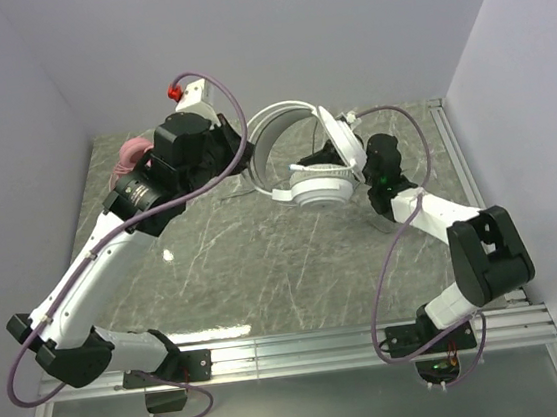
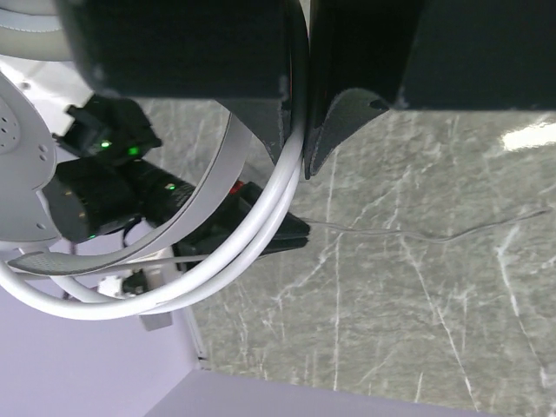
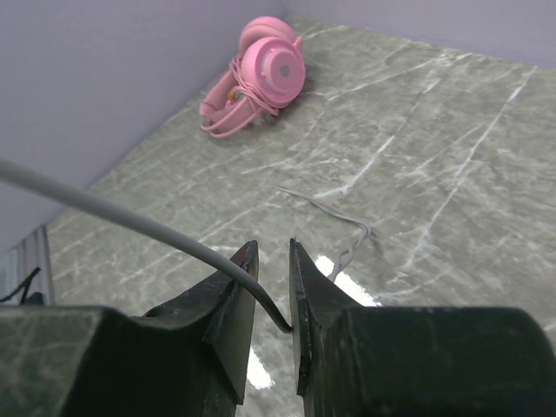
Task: Wrap the headphones
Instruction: Wrap the headphone cable with the right arm
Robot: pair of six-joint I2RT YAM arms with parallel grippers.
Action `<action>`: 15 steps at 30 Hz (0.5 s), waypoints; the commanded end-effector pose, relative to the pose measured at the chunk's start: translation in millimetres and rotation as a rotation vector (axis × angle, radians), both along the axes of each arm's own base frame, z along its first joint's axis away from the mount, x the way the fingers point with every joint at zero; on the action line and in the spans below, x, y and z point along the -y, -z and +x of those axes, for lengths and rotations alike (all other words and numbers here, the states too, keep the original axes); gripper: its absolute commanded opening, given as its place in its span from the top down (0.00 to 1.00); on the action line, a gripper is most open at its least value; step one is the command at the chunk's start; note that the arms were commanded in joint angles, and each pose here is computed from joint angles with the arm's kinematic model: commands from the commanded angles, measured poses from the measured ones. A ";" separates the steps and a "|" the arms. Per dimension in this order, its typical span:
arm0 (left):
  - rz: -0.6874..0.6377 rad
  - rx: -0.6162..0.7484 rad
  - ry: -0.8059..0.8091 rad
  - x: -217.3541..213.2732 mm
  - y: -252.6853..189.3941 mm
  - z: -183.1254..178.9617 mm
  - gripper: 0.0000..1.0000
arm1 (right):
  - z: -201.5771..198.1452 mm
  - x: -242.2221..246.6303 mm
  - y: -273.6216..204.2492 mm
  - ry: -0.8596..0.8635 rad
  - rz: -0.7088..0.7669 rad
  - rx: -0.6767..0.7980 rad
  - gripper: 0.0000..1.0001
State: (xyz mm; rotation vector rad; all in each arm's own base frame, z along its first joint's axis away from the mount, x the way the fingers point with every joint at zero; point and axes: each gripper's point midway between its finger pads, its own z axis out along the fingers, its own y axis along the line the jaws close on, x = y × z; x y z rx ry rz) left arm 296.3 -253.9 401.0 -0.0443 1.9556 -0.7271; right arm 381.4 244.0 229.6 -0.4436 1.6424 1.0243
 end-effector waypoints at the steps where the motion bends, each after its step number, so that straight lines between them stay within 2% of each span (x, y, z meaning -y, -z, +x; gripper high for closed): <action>1: -0.235 0.085 0.000 7.8 -67.8 -1.1 1.00 | -0.9 -8.0 -15.3 -0.038 0.080 0.054 0.72; 15: -0.483 0.112 -0.164 9.2 -107.6 34.3 1.00 | -23.3 -56.3 -0.3 -0.125 0.160 0.021 0.74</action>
